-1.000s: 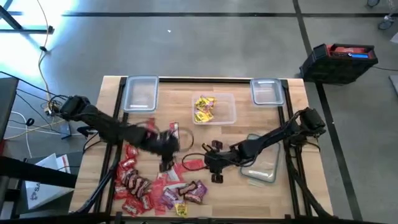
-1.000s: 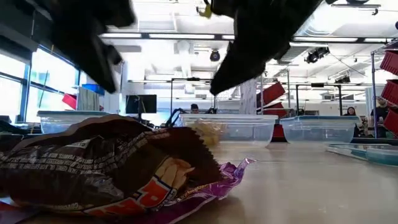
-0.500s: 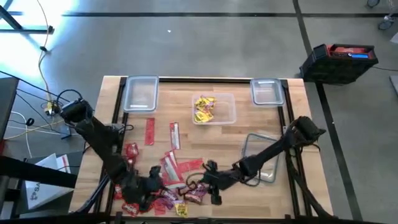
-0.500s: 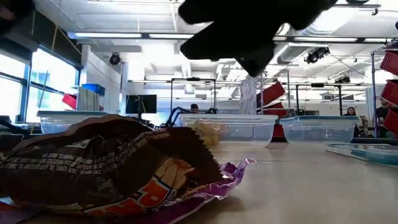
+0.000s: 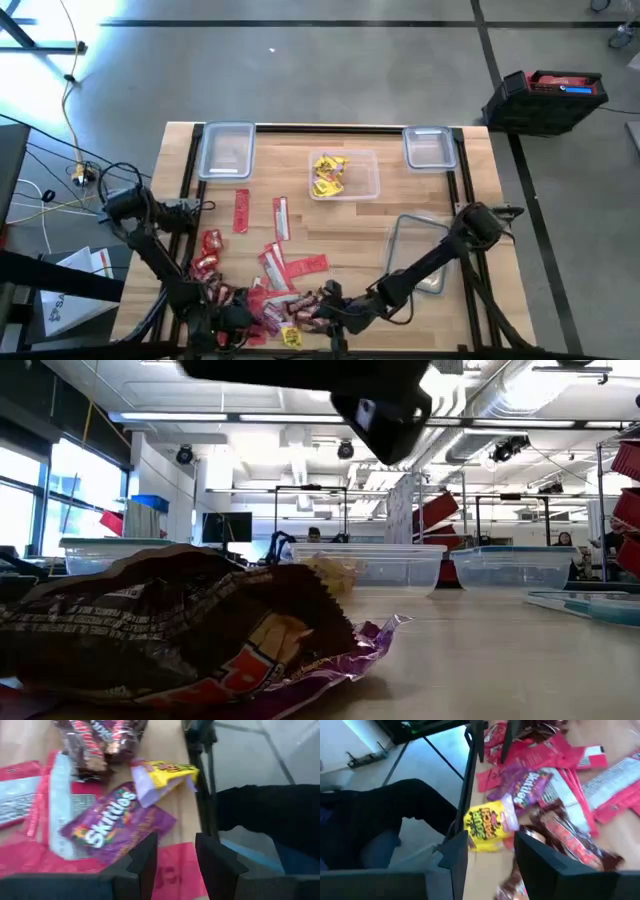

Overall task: Sort candy
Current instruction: Put the yellow candy into the center transparent bin

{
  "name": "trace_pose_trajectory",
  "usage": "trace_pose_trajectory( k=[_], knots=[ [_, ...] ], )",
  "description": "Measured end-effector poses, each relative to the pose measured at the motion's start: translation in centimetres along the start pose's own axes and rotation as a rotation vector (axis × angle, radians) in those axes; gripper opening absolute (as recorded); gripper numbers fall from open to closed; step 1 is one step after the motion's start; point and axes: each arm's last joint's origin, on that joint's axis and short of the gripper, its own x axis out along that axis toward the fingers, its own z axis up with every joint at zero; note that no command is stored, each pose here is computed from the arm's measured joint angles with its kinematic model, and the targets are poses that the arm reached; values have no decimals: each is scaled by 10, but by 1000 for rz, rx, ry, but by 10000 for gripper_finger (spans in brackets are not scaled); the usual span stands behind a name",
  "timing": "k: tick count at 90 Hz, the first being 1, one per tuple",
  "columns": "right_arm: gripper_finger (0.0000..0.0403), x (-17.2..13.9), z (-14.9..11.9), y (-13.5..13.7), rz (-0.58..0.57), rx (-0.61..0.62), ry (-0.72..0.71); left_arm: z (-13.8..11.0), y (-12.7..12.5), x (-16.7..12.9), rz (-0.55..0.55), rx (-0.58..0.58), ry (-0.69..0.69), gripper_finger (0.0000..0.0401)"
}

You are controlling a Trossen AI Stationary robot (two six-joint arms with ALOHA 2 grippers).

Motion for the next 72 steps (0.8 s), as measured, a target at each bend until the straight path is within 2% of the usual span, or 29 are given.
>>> trace_pose_trajectory(
  k=[13, 29, 39, 51, 72],
  knots=[
    [130, 11, 9, 6, -51, -12, 30, -2, -10, 8, -32, 46, -119, 117],
    [130, 14, 16, 9, -89, 14, 34, -3, -20, 30, 31, 193, -172, 130],
    [130, 13, 16, 9, -94, 41, 38, 1, -23, 45, 77, 295, -181, 148],
    [130, 13, 13, 9, -103, 62, 56, 10, -28, 51, 97, 359, -197, 173],
    [130, 12, 9, 8, -121, 69, 86, 14, -21, 57, 124, 460, -124, 203]
  ],
)
